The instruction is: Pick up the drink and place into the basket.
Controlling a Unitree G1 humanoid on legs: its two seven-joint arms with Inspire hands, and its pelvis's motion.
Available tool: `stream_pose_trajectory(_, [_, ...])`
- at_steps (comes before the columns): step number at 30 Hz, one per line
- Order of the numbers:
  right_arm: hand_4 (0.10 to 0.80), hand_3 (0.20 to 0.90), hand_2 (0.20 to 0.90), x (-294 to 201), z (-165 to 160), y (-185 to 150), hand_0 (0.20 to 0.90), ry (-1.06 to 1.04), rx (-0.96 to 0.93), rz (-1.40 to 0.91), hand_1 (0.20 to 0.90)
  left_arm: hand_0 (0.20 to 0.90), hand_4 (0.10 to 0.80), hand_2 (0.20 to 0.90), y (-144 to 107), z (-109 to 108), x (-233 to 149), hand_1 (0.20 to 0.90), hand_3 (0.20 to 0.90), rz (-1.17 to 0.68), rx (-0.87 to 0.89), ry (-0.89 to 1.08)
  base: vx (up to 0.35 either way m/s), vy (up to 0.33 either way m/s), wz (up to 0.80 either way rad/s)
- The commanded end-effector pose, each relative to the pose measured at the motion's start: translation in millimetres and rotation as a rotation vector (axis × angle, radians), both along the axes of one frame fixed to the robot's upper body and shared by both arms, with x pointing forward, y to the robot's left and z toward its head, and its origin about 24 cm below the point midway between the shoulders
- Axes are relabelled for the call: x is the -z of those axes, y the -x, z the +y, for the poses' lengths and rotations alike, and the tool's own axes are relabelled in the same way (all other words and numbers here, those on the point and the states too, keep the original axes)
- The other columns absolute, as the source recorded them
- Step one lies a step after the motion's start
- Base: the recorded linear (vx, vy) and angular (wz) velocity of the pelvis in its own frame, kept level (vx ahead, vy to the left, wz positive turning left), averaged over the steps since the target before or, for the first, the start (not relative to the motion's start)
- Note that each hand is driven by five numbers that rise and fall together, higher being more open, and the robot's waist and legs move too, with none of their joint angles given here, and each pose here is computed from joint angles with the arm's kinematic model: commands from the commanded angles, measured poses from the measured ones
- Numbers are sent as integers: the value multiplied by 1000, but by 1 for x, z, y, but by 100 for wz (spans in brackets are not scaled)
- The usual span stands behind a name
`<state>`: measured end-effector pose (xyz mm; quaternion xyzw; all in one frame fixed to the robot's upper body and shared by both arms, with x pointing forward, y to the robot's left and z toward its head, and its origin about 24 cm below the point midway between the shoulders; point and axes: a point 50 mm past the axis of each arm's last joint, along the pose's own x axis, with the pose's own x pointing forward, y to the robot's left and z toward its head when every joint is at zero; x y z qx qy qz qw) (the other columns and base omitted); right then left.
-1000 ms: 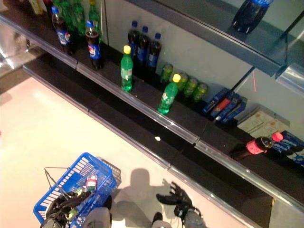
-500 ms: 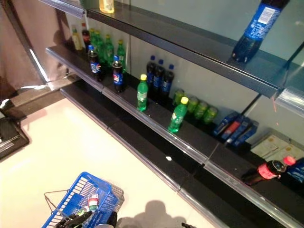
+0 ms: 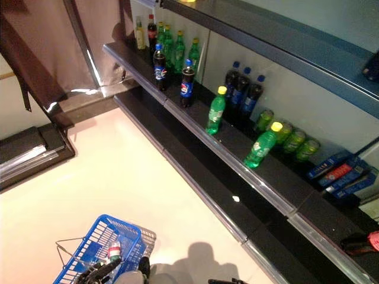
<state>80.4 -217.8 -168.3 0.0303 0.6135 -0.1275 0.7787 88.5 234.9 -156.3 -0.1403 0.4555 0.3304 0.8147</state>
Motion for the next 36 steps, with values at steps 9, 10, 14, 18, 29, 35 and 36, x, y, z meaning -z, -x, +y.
stream_pose_trajectory(9, [800,900,900,-1,-18,21,900,72,95,14,900,300,100,300,-44,10,-23,300,200,-178,294,-126,358,213,41])
stream_pose_trajectory(10, [800,900,900,-1,-19,22,900,70,113,18,900,300,100,300,-41,9,-21,300,200,-165,303,-124,457,88,14])
stream_pose_trajectory(14, [800,900,900,0,-22,29,900,74,120,40,900,300,100,300,-29,4,-15,300,200,-148,279,-95,468,122,29])
stream_pose_trajectory(18, [800,900,900,2,-22,47,900,72,172,95,900,300,100,300,-21,-5,-10,300,200,-155,247,-73,443,150,-12])
stream_pose_trajectory(29, [800,900,900,-4,-33,27,900,97,79,32,900,300,100,300,-35,-4,-18,300,200,-244,185,-81,310,99,-1])
stream_pose_trajectory(35, [800,900,900,-6,-33,6,900,93,55,2,900,300,100,300,-5,4,-11,300,200,-199,66,-87,406,549,-136])
stream_pose_trajectory(36, [800,900,900,-6,-31,6,900,84,64,-6,900,300,100,300,-10,1,-12,300,200,-201,60,-86,145,547,-102])
